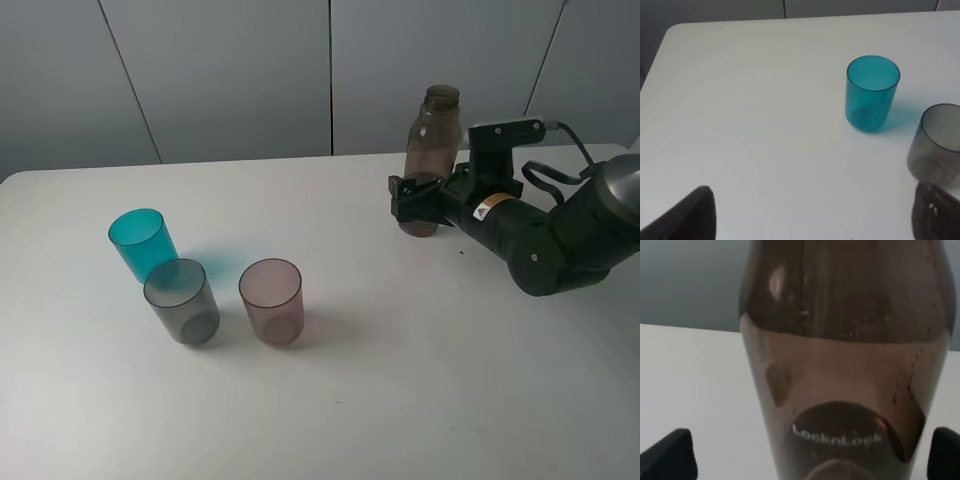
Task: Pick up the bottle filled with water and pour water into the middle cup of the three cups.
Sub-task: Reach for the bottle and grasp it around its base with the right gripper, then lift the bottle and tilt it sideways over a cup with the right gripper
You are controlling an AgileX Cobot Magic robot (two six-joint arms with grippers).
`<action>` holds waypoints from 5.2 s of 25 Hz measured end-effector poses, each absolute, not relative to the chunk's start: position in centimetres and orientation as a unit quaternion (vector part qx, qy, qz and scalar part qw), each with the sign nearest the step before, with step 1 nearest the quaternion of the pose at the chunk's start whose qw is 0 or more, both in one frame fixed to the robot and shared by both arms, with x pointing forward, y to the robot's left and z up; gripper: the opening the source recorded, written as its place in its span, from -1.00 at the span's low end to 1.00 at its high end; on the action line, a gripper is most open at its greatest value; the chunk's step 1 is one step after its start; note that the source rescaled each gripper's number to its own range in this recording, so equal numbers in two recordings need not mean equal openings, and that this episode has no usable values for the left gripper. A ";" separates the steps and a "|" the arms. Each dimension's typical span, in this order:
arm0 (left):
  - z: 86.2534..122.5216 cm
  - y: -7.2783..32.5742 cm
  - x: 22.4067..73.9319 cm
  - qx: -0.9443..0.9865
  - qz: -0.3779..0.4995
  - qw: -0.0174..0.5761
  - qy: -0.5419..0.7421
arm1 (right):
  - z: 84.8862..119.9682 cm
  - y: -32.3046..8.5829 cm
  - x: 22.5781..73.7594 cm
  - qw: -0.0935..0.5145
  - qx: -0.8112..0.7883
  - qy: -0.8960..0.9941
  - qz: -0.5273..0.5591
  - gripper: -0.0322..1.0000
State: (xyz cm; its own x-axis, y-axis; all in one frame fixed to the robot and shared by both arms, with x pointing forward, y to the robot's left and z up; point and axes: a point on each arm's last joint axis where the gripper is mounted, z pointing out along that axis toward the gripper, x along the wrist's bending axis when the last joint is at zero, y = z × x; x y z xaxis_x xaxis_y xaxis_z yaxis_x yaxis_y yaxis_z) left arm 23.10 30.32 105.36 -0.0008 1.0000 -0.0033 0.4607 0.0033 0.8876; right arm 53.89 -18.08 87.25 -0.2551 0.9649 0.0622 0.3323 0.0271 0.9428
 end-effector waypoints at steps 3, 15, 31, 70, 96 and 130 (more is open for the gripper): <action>105.4 30.3 23.1 0.603 0.366 0.368 0.605 | 87.4 -17.9 54.3 0.336 0.509 0.630 0.480 1.00; 105.4 30.3 23.1 0.603 0.366 0.368 0.605 | 84.6 -18.0 55.2 0.351 0.521 0.615 0.475 1.00; 105.4 30.3 23.1 0.603 0.366 0.368 0.605 | 84.7 -17.2 57.2 0.364 0.513 0.597 0.497 1.00; 105.4 30.3 23.1 0.605 0.367 0.367 0.603 | 84.1 -17.2 58.3 0.379 0.479 0.627 0.484 1.00; 105.4 30.3 23.1 0.604 0.367 0.368 0.604 | 87.1 -14.5 57.6 0.346 0.406 0.671 0.515 -0.91; 105.4 30.3 23.1 0.604 0.367 0.368 0.604 | 91.1 0.0 56.0 0.380 0.050 0.779 0.497 -0.91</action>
